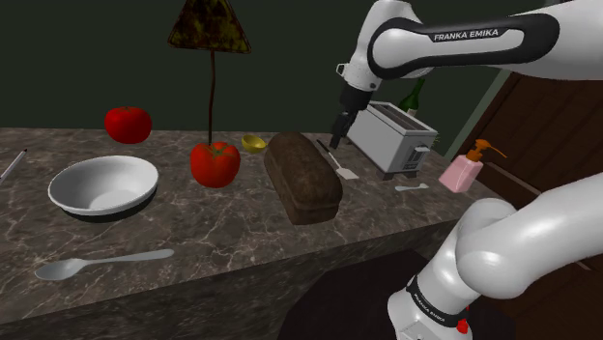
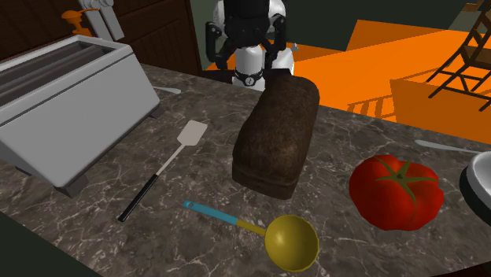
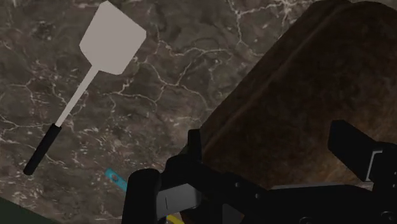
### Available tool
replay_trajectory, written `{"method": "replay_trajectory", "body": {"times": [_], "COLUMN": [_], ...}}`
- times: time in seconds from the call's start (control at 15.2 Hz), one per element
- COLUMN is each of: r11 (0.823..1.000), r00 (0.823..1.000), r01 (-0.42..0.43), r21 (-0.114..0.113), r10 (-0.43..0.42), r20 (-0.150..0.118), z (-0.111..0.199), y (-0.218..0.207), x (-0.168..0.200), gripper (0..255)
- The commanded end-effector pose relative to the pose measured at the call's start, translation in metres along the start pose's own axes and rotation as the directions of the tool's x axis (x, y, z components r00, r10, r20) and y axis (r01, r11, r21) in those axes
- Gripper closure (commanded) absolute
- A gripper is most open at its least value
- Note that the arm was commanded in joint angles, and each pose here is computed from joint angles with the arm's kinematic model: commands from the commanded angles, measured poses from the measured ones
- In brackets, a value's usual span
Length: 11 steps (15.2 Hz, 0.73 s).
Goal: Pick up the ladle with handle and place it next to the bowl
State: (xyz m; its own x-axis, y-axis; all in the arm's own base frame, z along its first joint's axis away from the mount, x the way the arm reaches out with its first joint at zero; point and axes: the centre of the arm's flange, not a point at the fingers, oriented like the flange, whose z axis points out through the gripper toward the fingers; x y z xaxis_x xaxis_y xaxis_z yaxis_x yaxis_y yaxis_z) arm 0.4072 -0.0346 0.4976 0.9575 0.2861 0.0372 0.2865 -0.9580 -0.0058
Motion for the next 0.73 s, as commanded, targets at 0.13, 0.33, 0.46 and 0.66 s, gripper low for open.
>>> {"method": "replay_trajectory", "body": {"times": [0.13,0.33,0.46,0.66], "r11": [0.988,0.964,0.941,0.897], "r00": [0.988,0.964,0.941,0.897], "r01": [0.153,0.262,0.333,0.435], "r21": [-0.025,-0.044,-0.057,-0.078], "r10": [-0.154,-0.264,-0.336,-0.439], "r20": [-0.019,-0.030,-0.036,-0.044], "z": [0.027,0.047,0.059,0.078], "y": [0.026,0.040,0.048,0.057], "x": [0.032,0.059,0.079,0.109], "gripper": [0,0,0,0]}}
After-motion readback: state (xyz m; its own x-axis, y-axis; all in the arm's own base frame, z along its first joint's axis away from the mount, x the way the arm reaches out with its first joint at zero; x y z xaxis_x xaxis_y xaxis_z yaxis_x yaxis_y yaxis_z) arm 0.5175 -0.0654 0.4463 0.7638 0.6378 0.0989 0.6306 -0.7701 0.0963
